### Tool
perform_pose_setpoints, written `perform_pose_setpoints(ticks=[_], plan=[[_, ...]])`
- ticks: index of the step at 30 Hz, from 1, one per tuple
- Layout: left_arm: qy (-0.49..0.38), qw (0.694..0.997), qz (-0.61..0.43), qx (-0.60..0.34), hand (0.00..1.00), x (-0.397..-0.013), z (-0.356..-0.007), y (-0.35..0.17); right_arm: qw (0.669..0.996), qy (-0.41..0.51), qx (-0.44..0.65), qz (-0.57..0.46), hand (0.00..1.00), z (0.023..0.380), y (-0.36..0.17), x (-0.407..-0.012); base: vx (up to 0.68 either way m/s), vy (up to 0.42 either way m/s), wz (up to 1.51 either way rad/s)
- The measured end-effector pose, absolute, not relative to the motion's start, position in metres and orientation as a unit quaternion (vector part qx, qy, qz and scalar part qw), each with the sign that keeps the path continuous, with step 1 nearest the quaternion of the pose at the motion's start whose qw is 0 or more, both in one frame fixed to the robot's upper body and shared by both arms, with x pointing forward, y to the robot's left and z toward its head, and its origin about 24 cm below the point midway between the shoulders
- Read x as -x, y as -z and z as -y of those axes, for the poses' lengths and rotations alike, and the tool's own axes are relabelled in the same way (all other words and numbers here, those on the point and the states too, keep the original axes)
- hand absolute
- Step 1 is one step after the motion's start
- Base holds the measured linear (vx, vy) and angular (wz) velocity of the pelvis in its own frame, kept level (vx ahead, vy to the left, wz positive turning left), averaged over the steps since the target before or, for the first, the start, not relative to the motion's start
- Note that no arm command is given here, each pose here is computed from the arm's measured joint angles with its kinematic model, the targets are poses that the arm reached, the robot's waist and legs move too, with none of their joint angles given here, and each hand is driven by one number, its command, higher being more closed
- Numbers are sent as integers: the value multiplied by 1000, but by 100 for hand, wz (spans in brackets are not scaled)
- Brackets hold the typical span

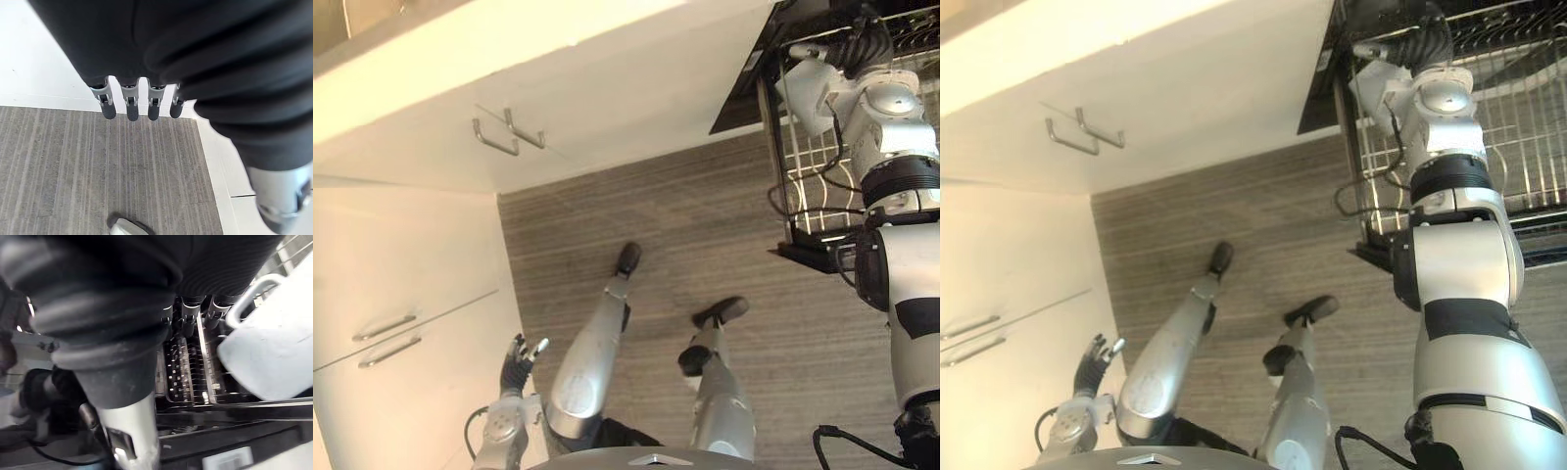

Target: Walk over to the sink, pick up the cup, carry it to the dishwasher, place the cup inside the dishwasher, then close the dishwasher door

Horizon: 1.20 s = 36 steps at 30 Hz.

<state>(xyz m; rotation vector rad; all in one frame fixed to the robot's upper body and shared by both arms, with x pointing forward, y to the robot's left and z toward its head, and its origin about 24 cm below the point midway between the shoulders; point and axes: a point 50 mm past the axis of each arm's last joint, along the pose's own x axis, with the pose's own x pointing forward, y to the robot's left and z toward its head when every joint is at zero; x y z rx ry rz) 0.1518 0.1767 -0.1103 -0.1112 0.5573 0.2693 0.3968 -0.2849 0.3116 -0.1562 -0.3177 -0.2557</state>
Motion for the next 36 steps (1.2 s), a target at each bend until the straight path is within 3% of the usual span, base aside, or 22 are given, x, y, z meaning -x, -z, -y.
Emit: perform_pose_setpoints(ticks=[5, 10, 15, 18, 24, 30, 36], plan=[[-164, 948, -267, 61, 0, -151, -181, 108, 973, 54, 12, 223, 0, 275, -295, -386, 16, -7, -9], [-226, 933, -273, 54, 0, -133, -198, 110, 948, -71, -69, 303, 0, 231, -265, -363, 54, 6, -40], [-286, 906, -310, 23, 0, -96, -222, 119, 939, -135, -179, 259, 0, 191, -160, -316, 84, 18, -29], [-296, 894, -337, 1, 0, -80, -224, 125, 937, -136, -213, 243, 0, 177, -125, -283, 170, 18, -7], [-322, 864, -386, -17, 0, -55, -225, 134, 926, -131, -203, 290, 0, 178, -123, -253, 141, 14, -5], [-352, 841, -411, 0, 0, -45, -223, 139, 921, -129, -213, 300, 0, 175, -122, -251, 37, 8, -1], [-432, 778, -448, 82, 0, -16, -217, 150, 922, -127, -204, 304, 0, 171, -123, -244, -45, 20, 36]])
